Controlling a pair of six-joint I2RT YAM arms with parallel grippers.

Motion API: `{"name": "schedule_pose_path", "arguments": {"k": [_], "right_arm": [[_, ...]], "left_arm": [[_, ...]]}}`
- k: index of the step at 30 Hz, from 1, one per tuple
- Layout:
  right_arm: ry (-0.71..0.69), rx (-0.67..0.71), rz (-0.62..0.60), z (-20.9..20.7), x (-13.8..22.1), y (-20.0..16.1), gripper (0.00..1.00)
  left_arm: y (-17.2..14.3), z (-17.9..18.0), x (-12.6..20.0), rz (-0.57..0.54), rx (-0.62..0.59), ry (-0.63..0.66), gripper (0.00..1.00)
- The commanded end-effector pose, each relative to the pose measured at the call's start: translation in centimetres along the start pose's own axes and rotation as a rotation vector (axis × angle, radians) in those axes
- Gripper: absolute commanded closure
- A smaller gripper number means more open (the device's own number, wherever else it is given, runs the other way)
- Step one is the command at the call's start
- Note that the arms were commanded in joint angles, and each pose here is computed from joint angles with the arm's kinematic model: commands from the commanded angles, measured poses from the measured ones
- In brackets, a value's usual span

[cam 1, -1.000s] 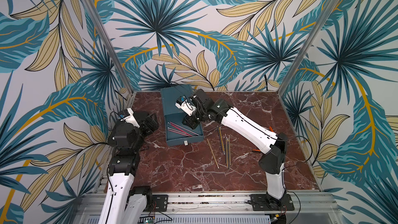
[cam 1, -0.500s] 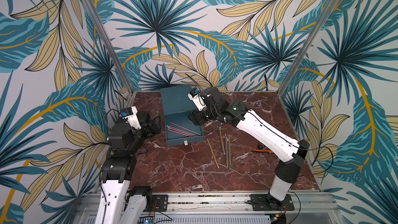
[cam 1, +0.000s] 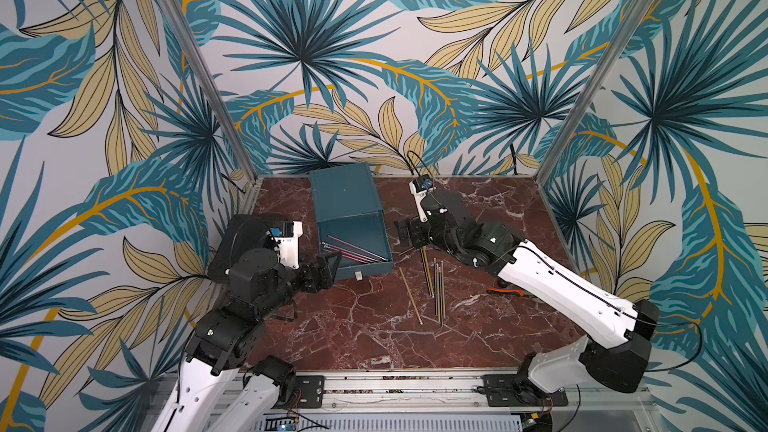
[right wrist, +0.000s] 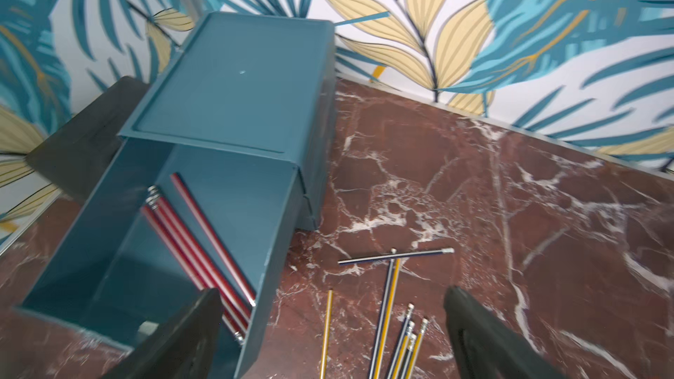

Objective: Please place the pencils in the drawer according to their color
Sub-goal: Close the drawer in the storage box.

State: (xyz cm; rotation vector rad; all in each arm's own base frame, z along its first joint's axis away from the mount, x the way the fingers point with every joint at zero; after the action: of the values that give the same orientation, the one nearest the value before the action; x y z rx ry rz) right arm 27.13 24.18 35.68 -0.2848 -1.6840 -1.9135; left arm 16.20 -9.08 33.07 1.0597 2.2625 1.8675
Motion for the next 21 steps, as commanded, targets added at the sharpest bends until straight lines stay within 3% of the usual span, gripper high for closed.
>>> {"name": "schedule_pose_path", "arguments": {"k": [1, 6, 12, 21], "right_arm": [[-0.131, -0.116, -0.142, -2.4, 1.2, 1.0, 0.01], [-0.208, -0.178, -0.183, -4.5, 2.0, 0.3, 0.01], [-0.261, -0.205, -0.186, -5.8, 1.9, -0.9, 0.0], [-0.26, -0.174, -0.132, -5.5, 0.9, -1.7, 0.0]], "left_arm": [[-1.2, -1.1, -0.8, 0.075, -0.021, -0.006, 0.14], [-3.0, -4.1, -2.1, 0.2, -0.118, -0.067, 0.19], [-4.8, -5.2, -3.4, 0.3, -0.178, -0.074, 0.27], [-6.8, -4.6, -5.7, 0.282, -0.189, -0.043, 0.35]]}}
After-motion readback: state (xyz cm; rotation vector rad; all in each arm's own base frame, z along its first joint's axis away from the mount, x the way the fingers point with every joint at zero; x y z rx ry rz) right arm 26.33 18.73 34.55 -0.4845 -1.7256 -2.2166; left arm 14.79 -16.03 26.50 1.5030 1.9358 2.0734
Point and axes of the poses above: each gripper's point midway between its finger pads, its own x axis back along the fingers, its own z axis along the line the jaws close on, y = z × x, the point moved 7 cm from there along x, back along the fingers, and after that the axes turned 12 degrees about -x, right-handed, at the moved point
